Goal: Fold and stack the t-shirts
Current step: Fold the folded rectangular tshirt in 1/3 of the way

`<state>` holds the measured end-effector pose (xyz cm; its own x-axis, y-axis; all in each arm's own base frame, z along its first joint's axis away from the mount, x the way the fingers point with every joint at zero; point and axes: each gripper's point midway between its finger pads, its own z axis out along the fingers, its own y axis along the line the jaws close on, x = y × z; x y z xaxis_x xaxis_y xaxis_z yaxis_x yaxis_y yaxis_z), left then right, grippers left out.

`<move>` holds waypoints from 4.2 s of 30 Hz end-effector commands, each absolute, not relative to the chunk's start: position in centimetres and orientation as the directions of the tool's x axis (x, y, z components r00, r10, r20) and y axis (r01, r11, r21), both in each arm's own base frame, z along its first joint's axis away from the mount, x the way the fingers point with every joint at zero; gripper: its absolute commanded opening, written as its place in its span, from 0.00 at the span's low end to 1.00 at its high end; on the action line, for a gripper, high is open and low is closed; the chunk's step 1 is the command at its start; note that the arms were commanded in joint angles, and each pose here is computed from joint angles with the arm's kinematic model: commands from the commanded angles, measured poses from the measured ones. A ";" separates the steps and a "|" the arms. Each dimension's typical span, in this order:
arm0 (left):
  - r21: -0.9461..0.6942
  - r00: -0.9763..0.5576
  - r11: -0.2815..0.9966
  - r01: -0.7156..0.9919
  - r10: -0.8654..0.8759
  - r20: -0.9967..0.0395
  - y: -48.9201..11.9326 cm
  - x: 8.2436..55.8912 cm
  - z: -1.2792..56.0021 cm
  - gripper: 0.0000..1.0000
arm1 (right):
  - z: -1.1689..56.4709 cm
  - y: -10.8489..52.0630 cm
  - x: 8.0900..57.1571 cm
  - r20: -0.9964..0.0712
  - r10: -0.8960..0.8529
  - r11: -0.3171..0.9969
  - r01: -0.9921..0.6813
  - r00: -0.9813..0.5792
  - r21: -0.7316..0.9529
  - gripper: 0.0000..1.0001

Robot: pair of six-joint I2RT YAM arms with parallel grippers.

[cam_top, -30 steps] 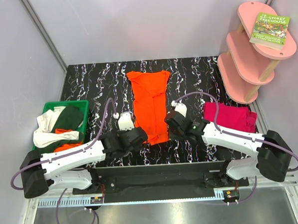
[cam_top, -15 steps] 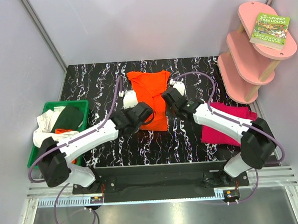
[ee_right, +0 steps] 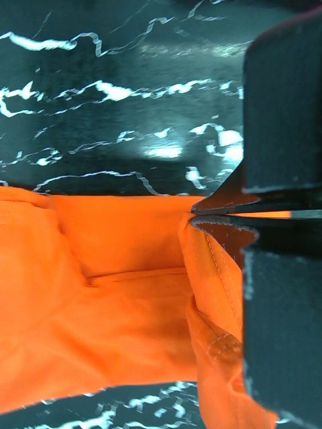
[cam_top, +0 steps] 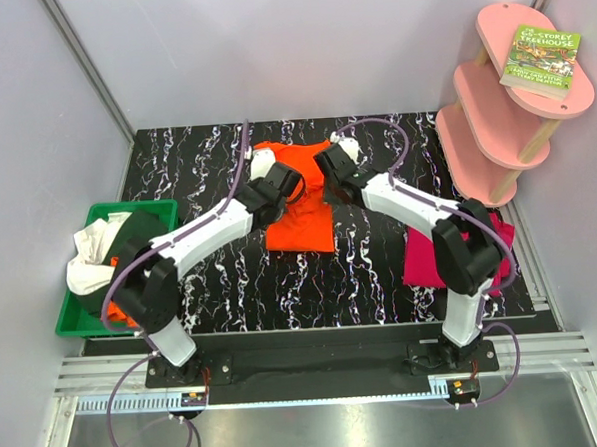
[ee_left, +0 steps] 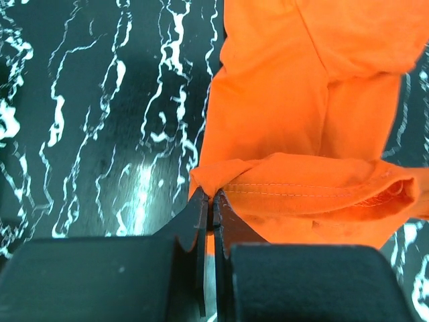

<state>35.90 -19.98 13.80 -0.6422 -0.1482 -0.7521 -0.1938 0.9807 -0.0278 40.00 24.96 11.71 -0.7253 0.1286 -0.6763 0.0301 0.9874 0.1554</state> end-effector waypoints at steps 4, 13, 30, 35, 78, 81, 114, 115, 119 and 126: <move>-0.008 -0.656 0.981 -0.191 -0.134 -0.742 -19.8 40.7 12.9 0.00 | 10.9 24.2 44.7 -0.687 0.137 0.989 0.063 -0.714 0.132 0.00; -0.019 -0.682 0.982 -0.187 -0.143 -0.717 -20.1 45.0 11.3 0.00 | 8.0 22.6 47.8 -0.655 0.181 0.983 0.118 -0.733 0.140 0.00; -0.060 -0.684 0.977 -0.205 -0.187 -0.705 -20.0 47.5 10.7 0.41 | 7.9 22.3 50.7 -0.674 0.184 0.982 0.112 -0.715 0.149 0.10; -0.202 -0.585 0.951 -0.235 -0.304 -0.752 -19.3 45.7 16.0 0.99 | 14.2 22.6 49.9 -0.749 0.226 0.971 0.086 -0.623 0.222 0.50; -0.238 -0.847 0.970 -0.055 -0.172 -0.502 -25.0 35.9 2.7 0.03 | 6.2 27.7 52.8 -0.658 0.195 0.967 0.029 -0.728 0.254 0.00; -0.231 -0.850 0.971 -0.058 -0.170 -0.499 -24.8 35.7 2.6 0.03 | 7.6 26.9 54.9 -0.675 0.231 0.959 0.048 -0.700 0.278 0.00; -0.206 -0.833 0.978 -0.044 -0.150 -0.532 -24.3 36.1 3.8 0.15 | 7.2 31.4 45.2 -0.628 0.111 0.957 -0.088 -0.771 0.278 0.00; -0.206 -0.833 0.978 -0.044 -0.150 -0.533 -24.3 36.1 3.8 0.15 | 6.0 31.4 45.3 -0.616 0.105 0.959 -0.083 -0.781 0.269 0.00; -0.217 -0.834 0.975 -0.040 -0.152 -0.530 -24.4 36.0 4.2 0.15 | 5.5 31.8 46.7 -0.616 0.109 0.961 -0.076 -0.780 0.266 0.00; -0.234 -0.843 0.971 -0.045 -0.163 -0.513 -24.5 35.4 4.1 0.15 | 5.3 31.0 50.0 -0.630 0.149 0.963 -0.034 -0.762 0.268 0.00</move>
<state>35.67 -24.25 2.51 -0.8488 -0.1524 -0.5063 -0.0561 0.9781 -0.2004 46.54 31.48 3.10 -0.8124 0.1012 -0.5743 -0.0552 0.9670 0.2486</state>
